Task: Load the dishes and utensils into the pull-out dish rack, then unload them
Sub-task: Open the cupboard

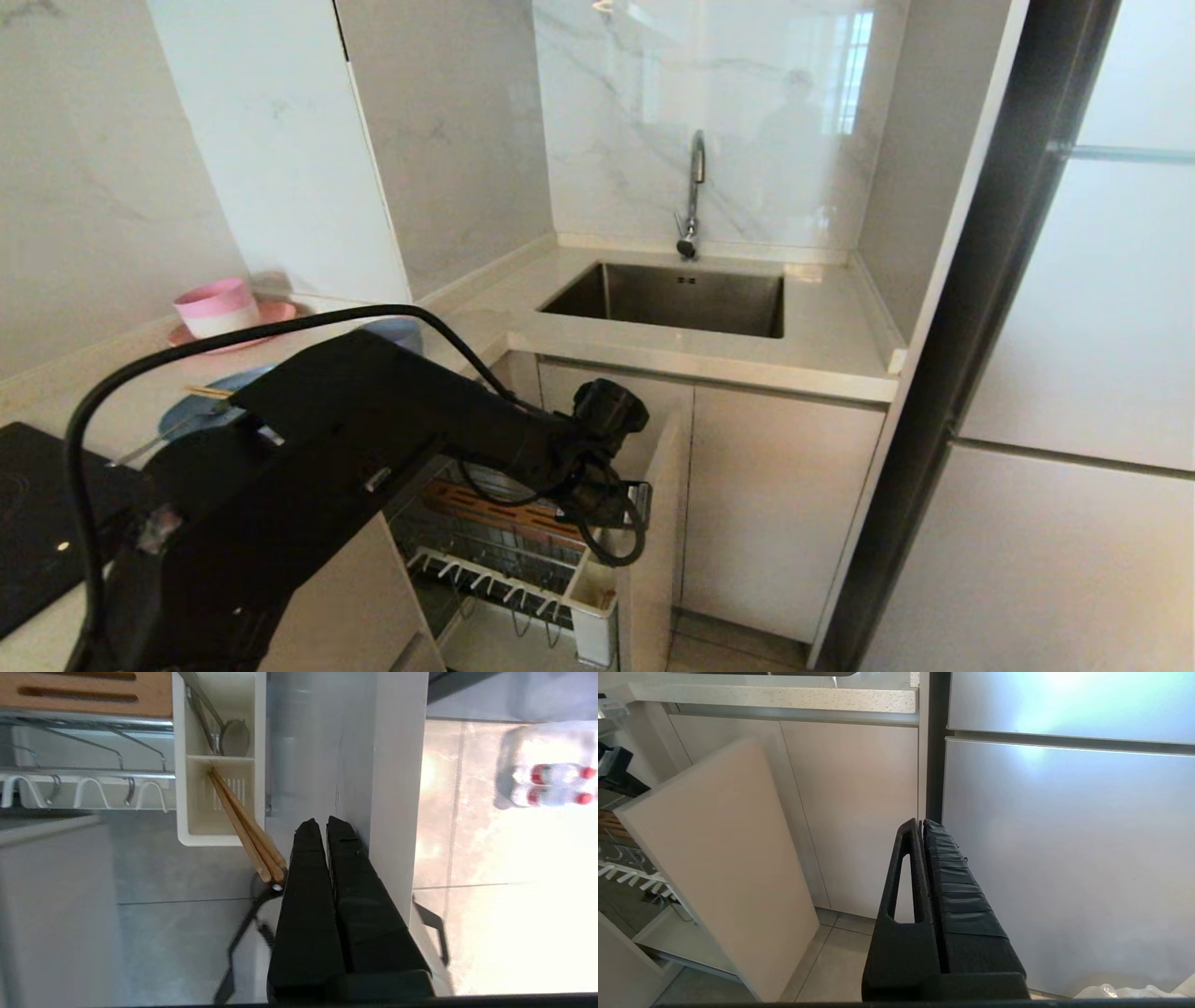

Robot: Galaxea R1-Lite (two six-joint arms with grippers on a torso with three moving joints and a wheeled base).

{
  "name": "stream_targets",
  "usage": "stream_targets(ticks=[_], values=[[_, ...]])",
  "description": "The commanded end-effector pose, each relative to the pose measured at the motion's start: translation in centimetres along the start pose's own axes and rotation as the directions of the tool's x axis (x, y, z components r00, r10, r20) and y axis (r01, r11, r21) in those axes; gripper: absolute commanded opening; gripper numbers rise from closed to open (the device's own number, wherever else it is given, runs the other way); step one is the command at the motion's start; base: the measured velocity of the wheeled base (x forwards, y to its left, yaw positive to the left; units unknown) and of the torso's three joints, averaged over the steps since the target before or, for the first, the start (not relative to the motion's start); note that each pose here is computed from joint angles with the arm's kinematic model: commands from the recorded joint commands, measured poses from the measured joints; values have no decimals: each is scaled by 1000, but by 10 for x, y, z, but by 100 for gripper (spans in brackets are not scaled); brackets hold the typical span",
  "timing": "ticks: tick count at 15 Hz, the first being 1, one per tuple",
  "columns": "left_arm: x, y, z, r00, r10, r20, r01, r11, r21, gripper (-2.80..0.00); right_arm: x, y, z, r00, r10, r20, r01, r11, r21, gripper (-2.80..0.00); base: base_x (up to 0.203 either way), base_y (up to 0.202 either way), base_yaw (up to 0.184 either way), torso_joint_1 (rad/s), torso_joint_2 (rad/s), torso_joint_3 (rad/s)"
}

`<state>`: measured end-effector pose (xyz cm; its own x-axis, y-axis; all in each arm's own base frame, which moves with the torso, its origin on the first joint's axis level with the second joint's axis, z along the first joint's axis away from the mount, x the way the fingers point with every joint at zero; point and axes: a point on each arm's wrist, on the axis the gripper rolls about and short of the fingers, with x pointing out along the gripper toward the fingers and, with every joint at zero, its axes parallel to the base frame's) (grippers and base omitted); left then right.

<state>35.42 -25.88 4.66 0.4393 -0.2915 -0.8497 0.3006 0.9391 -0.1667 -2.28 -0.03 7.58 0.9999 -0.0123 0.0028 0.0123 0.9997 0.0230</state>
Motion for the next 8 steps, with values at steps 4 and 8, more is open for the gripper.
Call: stream_targets(ticks=[4, 8], values=[[-1, -11, -4, 999, 30, 13, -30, 999, 13, -280, 0, 0, 0, 1000, 0, 0, 0, 1000, 0, -280, 0, 0, 0, 0, 0, 0], [-8, -2, 4, 990, 121, 69, -121, 993, -5, -280, 0, 0, 0, 1000, 0, -1, 0, 1000, 0, -280, 0, 0, 0, 0, 0, 0]])
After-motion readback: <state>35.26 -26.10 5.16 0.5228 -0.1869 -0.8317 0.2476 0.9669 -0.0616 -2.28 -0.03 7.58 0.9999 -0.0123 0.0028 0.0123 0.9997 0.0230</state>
